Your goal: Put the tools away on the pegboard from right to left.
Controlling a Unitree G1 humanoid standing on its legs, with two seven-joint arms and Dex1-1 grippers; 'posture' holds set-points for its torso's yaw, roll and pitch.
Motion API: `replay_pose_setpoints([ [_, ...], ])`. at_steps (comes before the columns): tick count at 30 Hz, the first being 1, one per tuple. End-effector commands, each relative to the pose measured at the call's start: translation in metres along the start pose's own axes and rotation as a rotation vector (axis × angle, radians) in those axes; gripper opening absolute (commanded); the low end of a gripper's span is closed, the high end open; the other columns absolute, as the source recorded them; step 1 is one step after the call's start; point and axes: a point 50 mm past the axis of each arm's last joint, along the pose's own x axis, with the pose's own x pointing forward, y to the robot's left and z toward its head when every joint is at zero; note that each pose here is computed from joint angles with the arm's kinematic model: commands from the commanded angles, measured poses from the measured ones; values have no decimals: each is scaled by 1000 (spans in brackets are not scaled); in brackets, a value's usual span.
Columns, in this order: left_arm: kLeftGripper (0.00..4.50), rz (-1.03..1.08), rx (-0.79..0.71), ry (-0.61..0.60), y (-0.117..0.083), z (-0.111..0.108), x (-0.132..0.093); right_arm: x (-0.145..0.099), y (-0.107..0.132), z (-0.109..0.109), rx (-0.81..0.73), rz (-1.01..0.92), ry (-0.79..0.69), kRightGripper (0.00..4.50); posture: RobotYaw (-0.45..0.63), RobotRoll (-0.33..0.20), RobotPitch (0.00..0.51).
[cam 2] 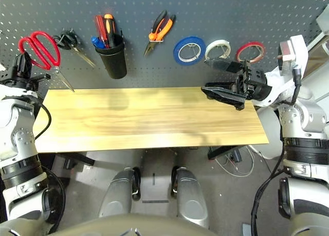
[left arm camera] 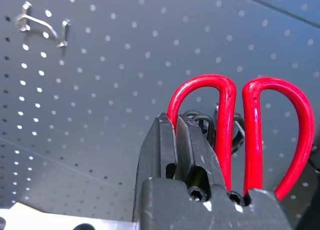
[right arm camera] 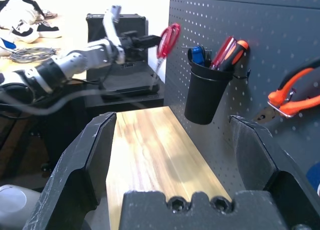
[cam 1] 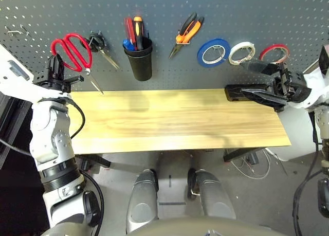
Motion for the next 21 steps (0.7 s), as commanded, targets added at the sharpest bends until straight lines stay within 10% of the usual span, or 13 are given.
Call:
replay_pose_setpoints([
  [1,18,1,1,1,-4,-10,6,-1,4,3,-8,-1,-4,4500,-96,0,81],
  [10,18,47,-16,100,-8,-40,13,2,8,0,-8,-29,-13,4500,-115,0,79],
  [21,4363,-101,182,361,4,-93,-42,9,2,-41,38,-238,24,4500,-98,0,81],
])
